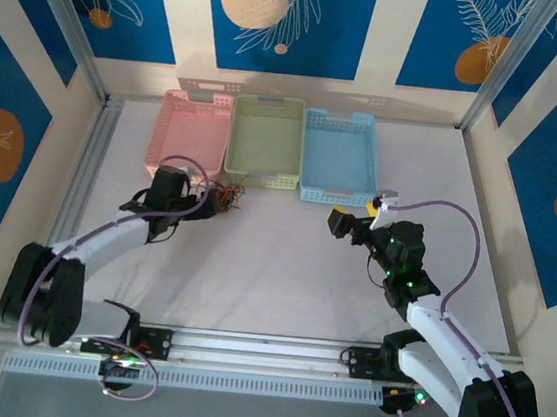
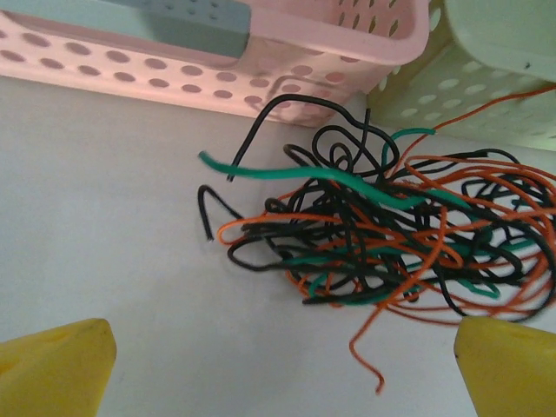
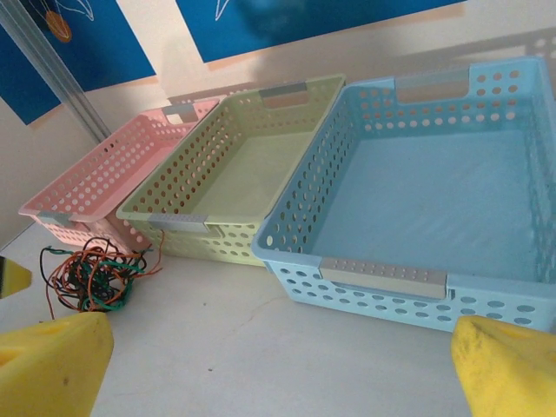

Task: Untangle the cables

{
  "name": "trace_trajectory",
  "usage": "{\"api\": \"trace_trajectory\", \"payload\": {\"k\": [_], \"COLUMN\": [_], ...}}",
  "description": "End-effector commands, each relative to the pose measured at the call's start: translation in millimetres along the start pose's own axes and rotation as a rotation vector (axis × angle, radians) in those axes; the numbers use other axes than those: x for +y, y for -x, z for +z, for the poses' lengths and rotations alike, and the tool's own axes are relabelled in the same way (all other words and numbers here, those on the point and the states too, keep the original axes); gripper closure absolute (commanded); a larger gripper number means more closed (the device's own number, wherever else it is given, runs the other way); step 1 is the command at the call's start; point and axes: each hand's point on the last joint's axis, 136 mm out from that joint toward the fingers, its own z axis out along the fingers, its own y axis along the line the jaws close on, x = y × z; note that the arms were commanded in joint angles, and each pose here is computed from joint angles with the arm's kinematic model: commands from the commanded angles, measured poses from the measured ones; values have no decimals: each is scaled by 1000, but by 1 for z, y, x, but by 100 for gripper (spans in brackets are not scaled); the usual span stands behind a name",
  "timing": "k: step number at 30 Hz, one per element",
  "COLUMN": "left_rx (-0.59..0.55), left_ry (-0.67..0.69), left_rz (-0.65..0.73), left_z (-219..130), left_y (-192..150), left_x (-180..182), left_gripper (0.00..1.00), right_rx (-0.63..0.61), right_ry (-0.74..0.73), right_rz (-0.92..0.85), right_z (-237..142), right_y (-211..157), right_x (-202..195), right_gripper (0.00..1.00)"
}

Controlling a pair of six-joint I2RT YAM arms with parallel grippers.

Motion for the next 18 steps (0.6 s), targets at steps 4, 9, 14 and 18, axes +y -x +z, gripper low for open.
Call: {"api": "trace_trajectory", "payload": {"k": [4,9,14,18], "left_rx": [-39,1,45,88], "left_ry": [-59,-11,17,3], "left_rz": [114,191,225,259], "left_z": [28,55,76,86], "left_y": [30,25,15,3], "left_x": [-38,-52,-59,-72], "left_gripper": [0,0,3,15], "right_rx": [-26,-20,-19,-19], "right_ry": [-6,-7,-6,-8], "right_rz": [-23,-22,-24,-25], "right_z": [-1,0,0,1], "right_y": [10,9,9,9], "right_x": [3,2,3,3], "right_gripper": [0,0,0,0]}}
